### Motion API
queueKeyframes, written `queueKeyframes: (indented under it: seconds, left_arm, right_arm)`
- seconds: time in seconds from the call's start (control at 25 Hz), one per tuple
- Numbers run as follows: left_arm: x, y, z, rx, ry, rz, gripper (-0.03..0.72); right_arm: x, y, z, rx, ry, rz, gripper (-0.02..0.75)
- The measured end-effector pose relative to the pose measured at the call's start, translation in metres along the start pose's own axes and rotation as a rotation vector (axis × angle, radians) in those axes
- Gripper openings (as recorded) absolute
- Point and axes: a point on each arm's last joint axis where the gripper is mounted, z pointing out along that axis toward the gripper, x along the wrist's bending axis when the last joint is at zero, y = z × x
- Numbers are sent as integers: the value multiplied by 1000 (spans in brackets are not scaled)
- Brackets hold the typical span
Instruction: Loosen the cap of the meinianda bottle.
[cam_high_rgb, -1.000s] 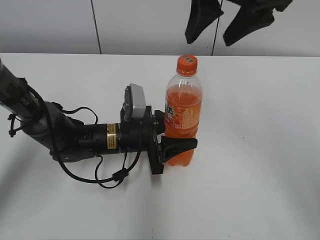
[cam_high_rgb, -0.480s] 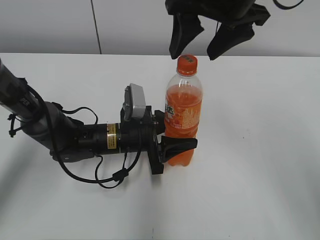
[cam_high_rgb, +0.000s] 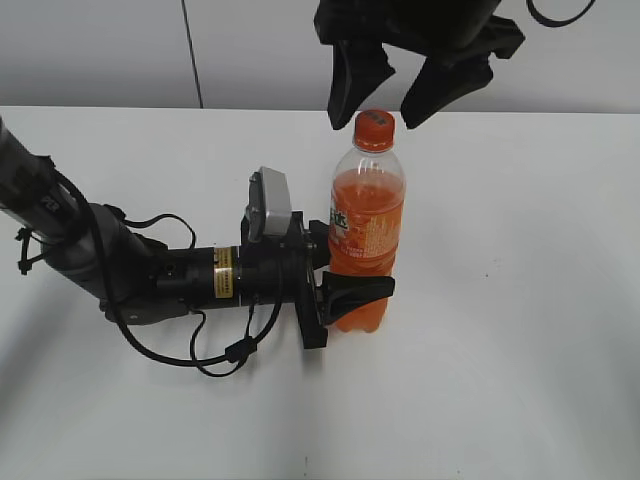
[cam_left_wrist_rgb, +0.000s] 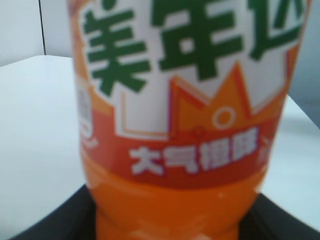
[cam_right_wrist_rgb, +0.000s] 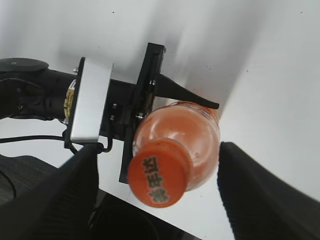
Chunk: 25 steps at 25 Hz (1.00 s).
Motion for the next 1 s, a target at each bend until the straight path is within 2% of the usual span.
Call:
queueKeyframes:
  seconds: [0.28, 1.0]
  left_arm:
    - [0, 0, 0, 0, 0, 0, 388]
    - [0, 0, 0, 0, 0, 0, 388]
  right_arm:
    - [3, -1, 1, -1, -32, -30, 538]
    - [2, -2, 3, 4, -37, -38, 533]
